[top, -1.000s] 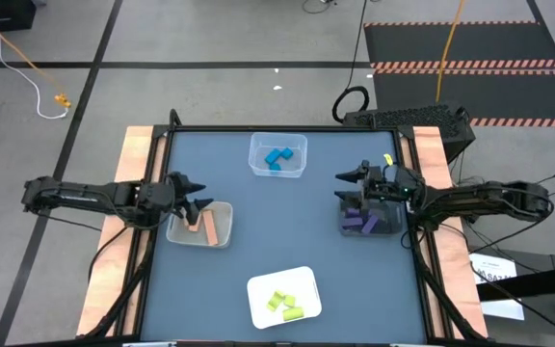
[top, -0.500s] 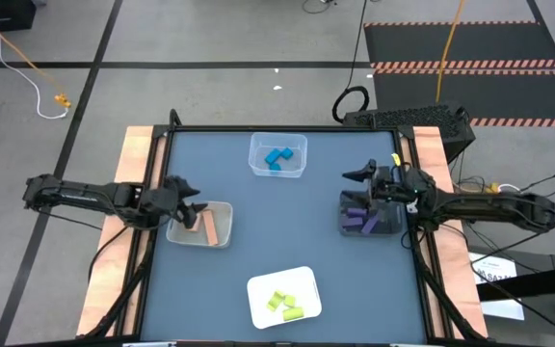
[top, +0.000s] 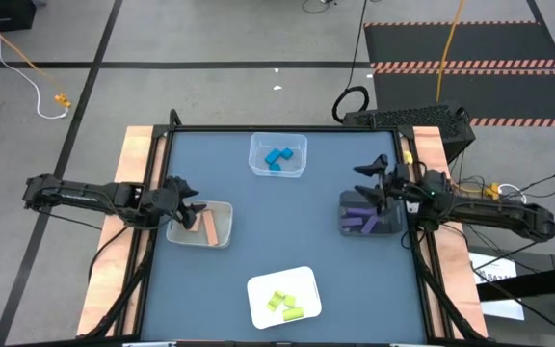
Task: Sort & place blocks by color
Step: Return to Home Position
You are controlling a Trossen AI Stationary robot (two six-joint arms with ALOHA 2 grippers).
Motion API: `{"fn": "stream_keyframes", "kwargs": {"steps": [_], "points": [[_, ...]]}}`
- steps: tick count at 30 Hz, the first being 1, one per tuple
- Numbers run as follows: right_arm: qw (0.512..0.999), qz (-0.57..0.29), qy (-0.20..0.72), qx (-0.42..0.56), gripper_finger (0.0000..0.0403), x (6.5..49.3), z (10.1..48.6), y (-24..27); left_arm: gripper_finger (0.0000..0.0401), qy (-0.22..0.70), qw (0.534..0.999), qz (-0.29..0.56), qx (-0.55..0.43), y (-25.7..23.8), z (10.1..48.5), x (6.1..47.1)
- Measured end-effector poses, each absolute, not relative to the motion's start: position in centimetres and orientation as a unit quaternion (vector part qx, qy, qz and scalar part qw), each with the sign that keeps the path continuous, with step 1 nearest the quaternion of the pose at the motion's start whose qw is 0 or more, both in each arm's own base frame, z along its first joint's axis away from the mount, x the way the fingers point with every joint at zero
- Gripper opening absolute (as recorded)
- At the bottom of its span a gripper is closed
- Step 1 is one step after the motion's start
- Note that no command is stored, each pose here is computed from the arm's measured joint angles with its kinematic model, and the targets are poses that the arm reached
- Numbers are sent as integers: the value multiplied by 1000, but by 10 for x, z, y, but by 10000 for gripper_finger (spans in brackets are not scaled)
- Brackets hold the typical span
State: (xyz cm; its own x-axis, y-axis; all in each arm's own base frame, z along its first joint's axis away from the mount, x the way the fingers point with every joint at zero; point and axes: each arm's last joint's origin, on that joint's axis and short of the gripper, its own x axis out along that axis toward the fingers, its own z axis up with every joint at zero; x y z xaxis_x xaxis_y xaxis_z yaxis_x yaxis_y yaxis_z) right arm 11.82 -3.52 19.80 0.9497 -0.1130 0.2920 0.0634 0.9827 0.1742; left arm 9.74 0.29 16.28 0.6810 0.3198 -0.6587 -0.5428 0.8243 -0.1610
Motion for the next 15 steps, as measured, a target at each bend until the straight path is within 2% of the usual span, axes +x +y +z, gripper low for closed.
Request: {"fn": "stream_keyframes", "kwargs": {"steps": [15], "points": [[971,-35,-228,58,286,102,213,-30,283,314,901,239,-178,3,164,97]]}}
